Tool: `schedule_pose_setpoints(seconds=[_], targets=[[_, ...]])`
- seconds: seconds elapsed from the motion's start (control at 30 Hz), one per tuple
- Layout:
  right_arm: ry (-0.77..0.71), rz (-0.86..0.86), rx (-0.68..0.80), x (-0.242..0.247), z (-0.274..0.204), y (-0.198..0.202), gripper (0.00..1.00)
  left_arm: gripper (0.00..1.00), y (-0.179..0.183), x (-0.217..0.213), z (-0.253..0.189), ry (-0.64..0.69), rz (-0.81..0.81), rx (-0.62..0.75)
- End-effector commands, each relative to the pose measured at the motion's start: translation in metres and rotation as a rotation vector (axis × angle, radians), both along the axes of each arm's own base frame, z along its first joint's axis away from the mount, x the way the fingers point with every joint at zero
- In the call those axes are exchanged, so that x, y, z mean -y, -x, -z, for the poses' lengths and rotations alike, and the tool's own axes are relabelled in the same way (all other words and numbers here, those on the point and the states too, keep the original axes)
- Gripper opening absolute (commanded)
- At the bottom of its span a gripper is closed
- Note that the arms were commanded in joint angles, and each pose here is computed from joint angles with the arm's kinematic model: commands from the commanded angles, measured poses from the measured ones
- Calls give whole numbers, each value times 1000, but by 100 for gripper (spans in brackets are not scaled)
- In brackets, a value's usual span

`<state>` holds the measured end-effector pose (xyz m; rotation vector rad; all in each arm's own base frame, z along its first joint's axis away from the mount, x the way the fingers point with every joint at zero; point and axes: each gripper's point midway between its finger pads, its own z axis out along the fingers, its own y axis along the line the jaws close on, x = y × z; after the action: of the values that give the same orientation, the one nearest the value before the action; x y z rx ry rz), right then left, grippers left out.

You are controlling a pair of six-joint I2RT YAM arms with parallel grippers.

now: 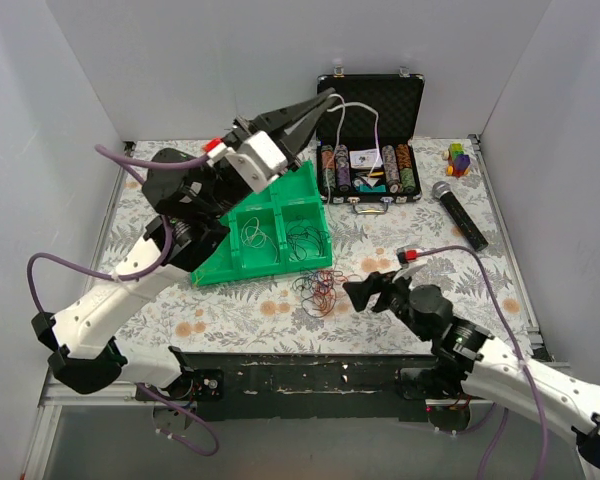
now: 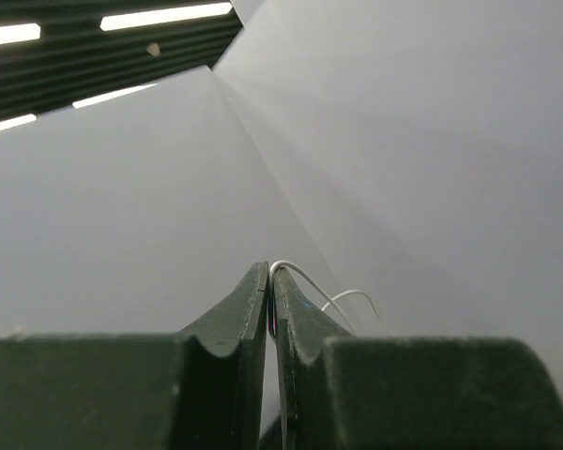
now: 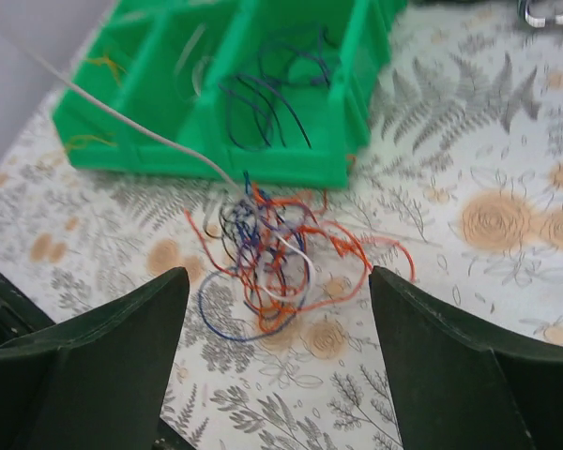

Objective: Untangle the cables
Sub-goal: Untie the cable, then place the cable in the bin.

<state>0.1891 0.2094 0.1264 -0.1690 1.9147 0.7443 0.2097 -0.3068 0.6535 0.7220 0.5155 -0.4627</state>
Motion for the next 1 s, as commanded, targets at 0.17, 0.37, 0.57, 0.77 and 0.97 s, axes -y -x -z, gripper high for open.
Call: schedule_pose_setpoints(seconds=[0.17, 0.37, 0.57, 0.77, 0.97], targets=[[-27, -132, 185, -1, -46, 13, 87, 5, -1, 24, 33, -57, 99, -104], [-8, -127, 208, -16, -51, -1, 84, 4, 12, 34, 24, -55, 154, -101], [30, -12, 189, -25, -44, -32, 75, 4, 21, 41, 15, -50, 191, -94], [71, 58, 187, -35, -40, -55, 57, 3, 26, 40, 3, -38, 212, -100], [66, 15, 162, -49, -30, -54, 57, 3, 26, 38, -2, -20, 218, -115]])
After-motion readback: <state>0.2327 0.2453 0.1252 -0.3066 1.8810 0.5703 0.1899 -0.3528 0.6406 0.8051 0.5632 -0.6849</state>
